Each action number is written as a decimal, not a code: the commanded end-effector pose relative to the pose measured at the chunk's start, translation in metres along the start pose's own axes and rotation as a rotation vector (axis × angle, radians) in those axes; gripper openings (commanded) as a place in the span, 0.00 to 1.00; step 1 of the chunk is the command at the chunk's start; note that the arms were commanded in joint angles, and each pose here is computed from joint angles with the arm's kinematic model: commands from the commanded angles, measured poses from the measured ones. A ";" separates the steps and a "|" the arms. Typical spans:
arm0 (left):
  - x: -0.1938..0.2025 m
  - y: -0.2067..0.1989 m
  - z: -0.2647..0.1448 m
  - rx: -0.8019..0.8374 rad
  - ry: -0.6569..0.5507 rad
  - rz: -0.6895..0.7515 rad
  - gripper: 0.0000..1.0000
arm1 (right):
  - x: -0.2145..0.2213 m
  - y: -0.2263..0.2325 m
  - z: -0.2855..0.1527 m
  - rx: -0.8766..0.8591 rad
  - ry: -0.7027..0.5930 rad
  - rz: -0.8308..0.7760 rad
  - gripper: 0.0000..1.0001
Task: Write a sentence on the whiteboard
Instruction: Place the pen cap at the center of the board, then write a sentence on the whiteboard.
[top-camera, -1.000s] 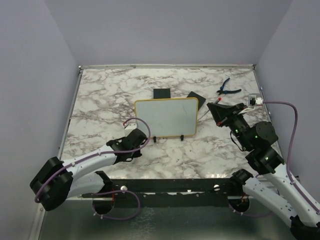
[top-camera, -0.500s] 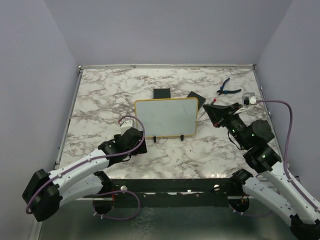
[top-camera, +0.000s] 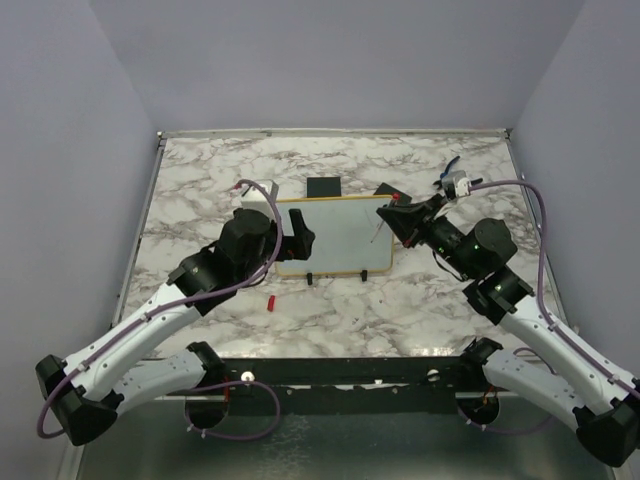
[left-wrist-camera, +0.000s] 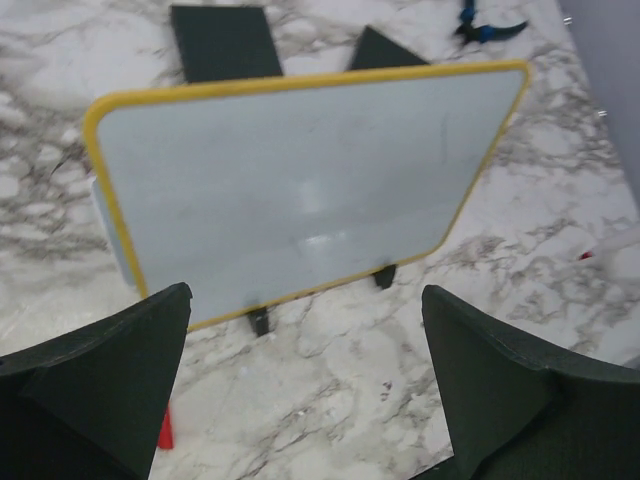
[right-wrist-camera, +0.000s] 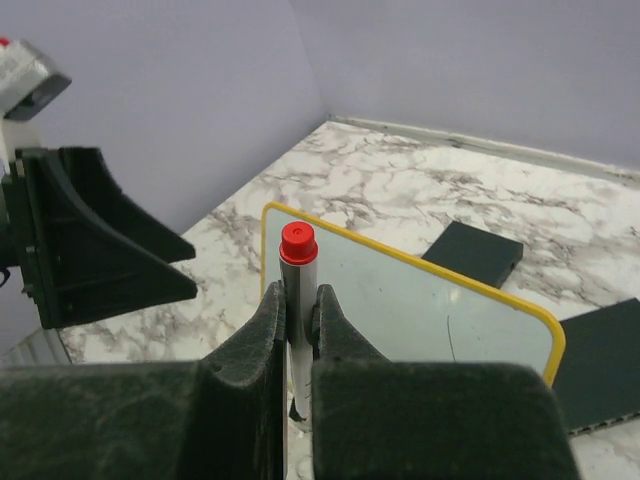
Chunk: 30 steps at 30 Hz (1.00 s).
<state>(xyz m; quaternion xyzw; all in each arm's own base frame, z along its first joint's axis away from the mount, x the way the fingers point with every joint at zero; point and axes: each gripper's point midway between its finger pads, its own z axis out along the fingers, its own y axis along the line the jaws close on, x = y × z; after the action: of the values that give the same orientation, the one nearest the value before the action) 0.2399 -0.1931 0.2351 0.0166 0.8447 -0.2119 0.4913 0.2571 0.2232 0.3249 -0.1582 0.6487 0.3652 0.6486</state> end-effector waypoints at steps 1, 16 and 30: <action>-0.057 -0.084 -0.002 0.320 -0.066 0.002 0.99 | -0.035 0.024 0.004 -0.114 -0.106 -0.028 0.01; -0.120 -0.123 -0.005 0.608 -0.200 -1.015 0.99 | -0.101 0.017 0.011 -0.065 -0.478 -0.441 0.01; -0.131 -0.143 0.010 0.693 -0.011 -1.377 0.99 | -0.094 0.063 0.009 -0.278 -0.558 -0.720 0.01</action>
<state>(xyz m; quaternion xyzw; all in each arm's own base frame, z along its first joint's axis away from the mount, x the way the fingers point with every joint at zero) 0.2819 -0.2836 0.3643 -0.3562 0.5692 -0.6808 0.2926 0.2475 0.2367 0.4261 -0.3091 0.3474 0.2408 0.8519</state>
